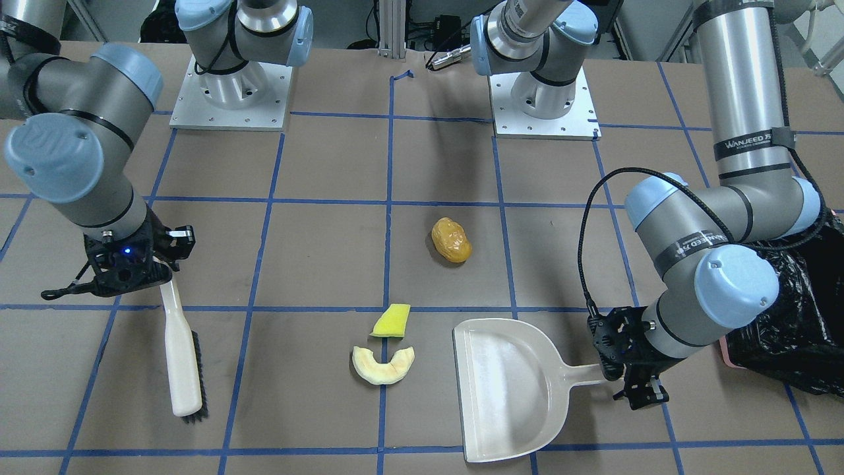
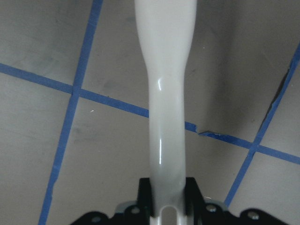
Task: Sweep and dump trash into bin
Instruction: 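Carry the brush toward the sponge and ring piece beside the dustpan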
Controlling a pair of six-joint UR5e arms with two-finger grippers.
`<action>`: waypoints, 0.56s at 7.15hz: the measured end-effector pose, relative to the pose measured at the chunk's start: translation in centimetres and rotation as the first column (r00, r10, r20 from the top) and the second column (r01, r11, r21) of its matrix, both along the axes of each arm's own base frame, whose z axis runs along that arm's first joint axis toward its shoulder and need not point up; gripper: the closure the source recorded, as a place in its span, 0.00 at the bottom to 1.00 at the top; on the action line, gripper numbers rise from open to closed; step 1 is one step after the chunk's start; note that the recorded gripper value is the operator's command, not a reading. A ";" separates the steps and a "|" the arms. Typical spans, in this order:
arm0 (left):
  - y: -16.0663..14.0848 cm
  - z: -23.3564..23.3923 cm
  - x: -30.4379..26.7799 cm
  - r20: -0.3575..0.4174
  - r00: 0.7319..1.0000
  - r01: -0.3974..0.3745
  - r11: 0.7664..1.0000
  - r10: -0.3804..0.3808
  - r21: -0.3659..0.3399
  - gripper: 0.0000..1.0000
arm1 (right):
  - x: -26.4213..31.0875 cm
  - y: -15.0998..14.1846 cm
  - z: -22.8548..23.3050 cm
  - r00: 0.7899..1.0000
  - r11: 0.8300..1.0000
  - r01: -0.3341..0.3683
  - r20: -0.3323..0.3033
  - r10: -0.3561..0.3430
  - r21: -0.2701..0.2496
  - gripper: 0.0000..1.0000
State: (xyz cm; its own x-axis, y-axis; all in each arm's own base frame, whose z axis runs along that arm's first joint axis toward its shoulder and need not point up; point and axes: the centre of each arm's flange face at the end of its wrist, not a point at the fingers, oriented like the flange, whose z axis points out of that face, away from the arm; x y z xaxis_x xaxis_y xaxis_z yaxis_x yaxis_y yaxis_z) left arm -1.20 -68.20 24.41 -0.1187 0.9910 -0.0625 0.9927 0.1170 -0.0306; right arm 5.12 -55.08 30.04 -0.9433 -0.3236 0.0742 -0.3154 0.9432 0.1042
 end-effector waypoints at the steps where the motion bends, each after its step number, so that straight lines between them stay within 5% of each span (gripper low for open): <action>1: -0.1 -0.4 0.0 -0.002 1.000 -0.001 1.000 0.001 0.004 0.82 | 1.2 0.0 0.0 1.000 1.000 0.012 0.007 -0.012 -0.005 1.00; 2: -0.2 -0.7 0.0 -0.005 1.000 -0.002 1.000 0.002 0.007 0.93 | 1.9 0.1 0.0 0.999 1.000 0.030 0.023 -0.029 -0.009 1.00; 4: -0.2 -0.5 0.1 -0.003 1.000 -0.008 1.000 0.008 0.006 1.00 | 3.0 0.1 0.2 0.998 0.999 0.044 0.036 -0.043 -0.017 1.00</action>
State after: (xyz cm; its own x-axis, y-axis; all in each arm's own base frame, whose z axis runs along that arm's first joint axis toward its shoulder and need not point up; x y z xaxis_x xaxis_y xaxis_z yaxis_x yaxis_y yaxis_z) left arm -1.09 -68.39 23.90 -0.1270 0.9903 -0.0564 0.9916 0.1253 -0.0325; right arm 8.13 -54.99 30.25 -0.9586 -0.2811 0.0452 -0.2772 0.9577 0.0770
